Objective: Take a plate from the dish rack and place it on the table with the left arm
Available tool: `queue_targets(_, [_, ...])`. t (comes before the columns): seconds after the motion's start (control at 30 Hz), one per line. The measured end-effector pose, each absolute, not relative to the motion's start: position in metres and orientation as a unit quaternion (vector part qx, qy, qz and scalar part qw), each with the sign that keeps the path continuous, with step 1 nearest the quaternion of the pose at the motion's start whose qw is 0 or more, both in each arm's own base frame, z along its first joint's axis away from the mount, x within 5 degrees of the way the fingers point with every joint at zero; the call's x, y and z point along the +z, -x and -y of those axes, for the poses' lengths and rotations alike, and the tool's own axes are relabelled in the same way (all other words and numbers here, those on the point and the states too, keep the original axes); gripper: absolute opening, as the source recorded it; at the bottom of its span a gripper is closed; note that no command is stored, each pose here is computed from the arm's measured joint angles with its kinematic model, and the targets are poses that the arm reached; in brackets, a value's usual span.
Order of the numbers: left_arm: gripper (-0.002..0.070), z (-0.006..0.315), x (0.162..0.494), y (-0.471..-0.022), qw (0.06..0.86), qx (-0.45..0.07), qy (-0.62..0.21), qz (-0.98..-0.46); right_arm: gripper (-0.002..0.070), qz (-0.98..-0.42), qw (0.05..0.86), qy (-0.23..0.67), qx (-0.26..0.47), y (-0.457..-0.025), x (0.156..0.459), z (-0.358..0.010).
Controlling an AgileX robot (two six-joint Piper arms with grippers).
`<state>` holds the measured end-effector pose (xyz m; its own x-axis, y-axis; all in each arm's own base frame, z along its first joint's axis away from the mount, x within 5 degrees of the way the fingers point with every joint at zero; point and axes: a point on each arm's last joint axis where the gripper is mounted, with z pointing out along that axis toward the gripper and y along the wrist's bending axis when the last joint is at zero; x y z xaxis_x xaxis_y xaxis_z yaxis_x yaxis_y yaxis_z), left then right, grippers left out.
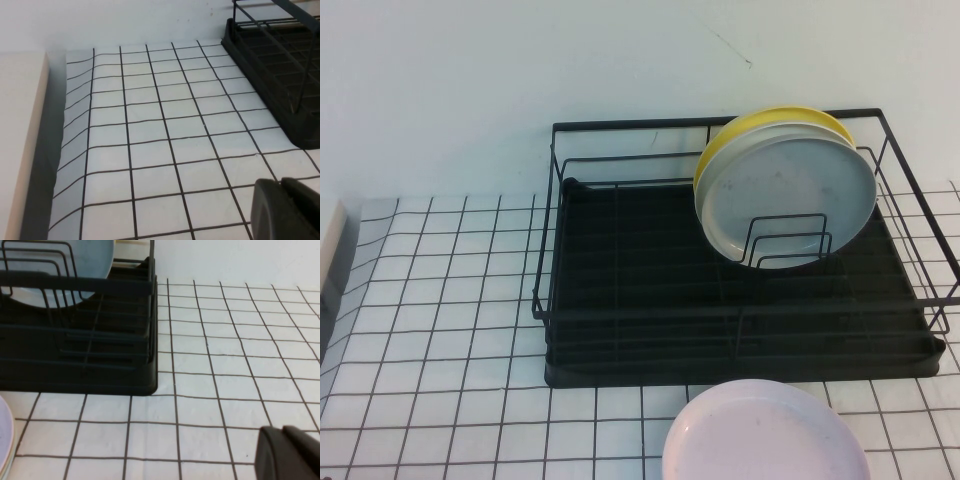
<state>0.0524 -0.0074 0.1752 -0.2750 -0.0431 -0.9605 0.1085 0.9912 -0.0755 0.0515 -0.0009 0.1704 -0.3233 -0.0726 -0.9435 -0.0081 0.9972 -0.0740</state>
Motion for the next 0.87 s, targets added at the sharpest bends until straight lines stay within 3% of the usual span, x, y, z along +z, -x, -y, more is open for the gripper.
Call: queue_targets(0.87, [-0.0003, 0.0071, 0.1756, -0.0522, 0.599, -0.059, -0.022, -0.798, -0.0002, -0.813, 0.581, 0.025, -0.028, -0.0515, 0.1704, 0.0009])
